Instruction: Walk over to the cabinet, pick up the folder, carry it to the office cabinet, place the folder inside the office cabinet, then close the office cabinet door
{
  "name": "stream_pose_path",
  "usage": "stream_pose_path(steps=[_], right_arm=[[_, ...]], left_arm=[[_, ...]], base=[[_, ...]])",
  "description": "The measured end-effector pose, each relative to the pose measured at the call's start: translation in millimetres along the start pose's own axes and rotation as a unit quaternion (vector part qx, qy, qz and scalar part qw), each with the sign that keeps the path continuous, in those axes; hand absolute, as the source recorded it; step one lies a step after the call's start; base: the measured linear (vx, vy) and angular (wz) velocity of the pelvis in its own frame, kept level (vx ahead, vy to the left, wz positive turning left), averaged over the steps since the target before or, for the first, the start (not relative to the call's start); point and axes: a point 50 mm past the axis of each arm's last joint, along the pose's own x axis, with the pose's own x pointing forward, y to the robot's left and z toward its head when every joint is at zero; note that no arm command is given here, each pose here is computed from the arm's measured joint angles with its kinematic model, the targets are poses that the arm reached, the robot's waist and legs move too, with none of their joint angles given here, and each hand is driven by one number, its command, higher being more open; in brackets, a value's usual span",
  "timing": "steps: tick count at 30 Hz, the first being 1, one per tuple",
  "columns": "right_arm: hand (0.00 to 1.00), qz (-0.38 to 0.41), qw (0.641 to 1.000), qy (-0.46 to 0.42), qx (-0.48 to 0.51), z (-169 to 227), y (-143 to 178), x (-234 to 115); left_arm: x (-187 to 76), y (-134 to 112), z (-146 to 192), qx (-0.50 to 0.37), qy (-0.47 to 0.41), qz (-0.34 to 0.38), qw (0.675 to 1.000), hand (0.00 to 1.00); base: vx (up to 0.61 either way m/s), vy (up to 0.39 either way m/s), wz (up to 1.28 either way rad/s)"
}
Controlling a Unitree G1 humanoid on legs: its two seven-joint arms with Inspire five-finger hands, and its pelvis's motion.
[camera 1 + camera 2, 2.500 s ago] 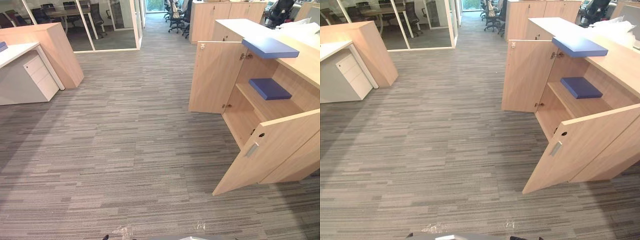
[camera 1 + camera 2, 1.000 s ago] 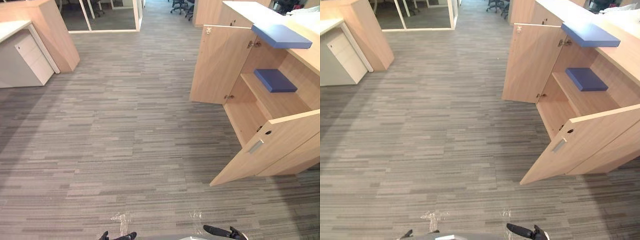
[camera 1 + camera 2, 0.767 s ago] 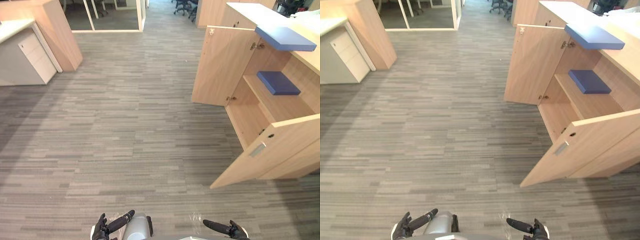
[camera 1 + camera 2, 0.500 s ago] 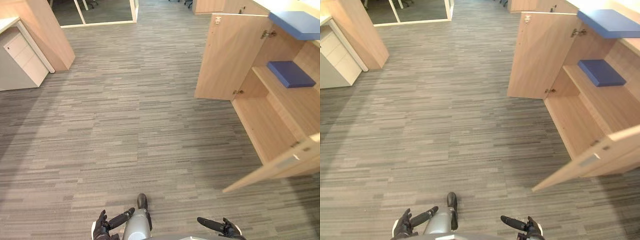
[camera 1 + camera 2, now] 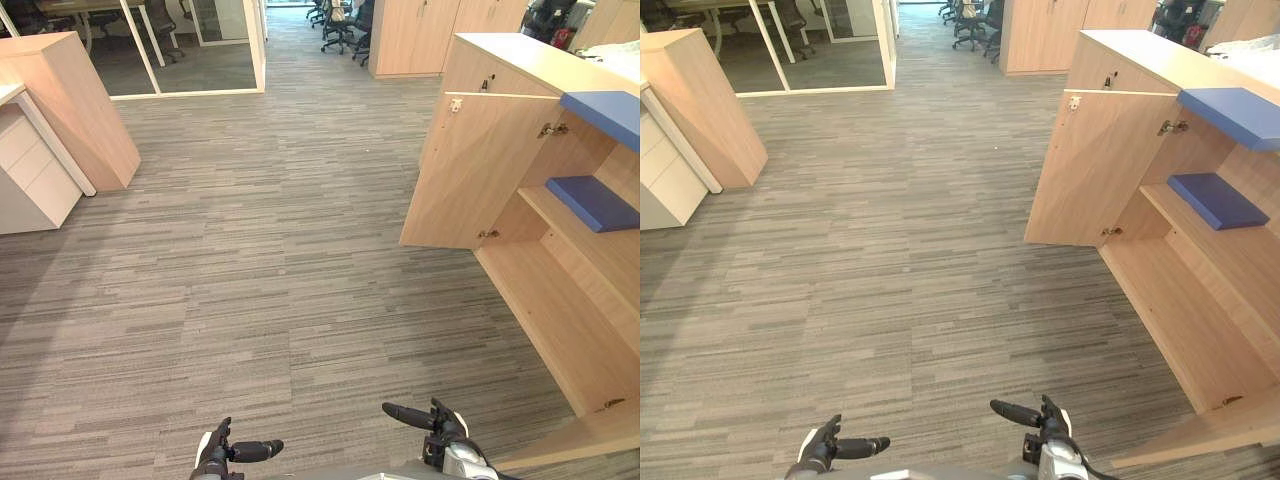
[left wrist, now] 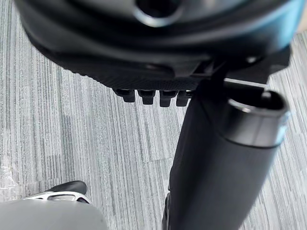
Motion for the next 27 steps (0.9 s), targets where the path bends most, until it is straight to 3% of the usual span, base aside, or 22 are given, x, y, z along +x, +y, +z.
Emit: stream_pose_path(steps=[3,6,15,23,27], right_arm=[[1.00,0.011,1.000,0.002,0.009,-3,11,-2],[1.00,0.008,1.000,0.003,0.011,-6,8,-3],[1.00,-0.014,0.998,0.042,0.054,-27,0,-7],[1.00,-0.022,0.996,0.055,0.067,-34,-2,-8],[1.00,0.007,0.995,0.075,0.059,-46,11,-14]], left_arm=[[-1,10,-5,0.005,0.007,0.010,1.000,1.00],[-4,2,-13,-0.023,0.023,0.011,0.999,1.00],[-8,15,-10,-0.185,-0.001,0.073,0.980,1.00],[-11,7,-23,-0.260,0.029,0.105,0.959,1.00],[-11,20,-25,-0.270,0.031,0.133,0.953,1.00]], base=[[0.19,-0.135,0.12],[0.33,-0.235,-0.08],[0.42,-0.171,-0.53],[0.46,0.229,-1.29],[0.48,0.442,-1.21]])
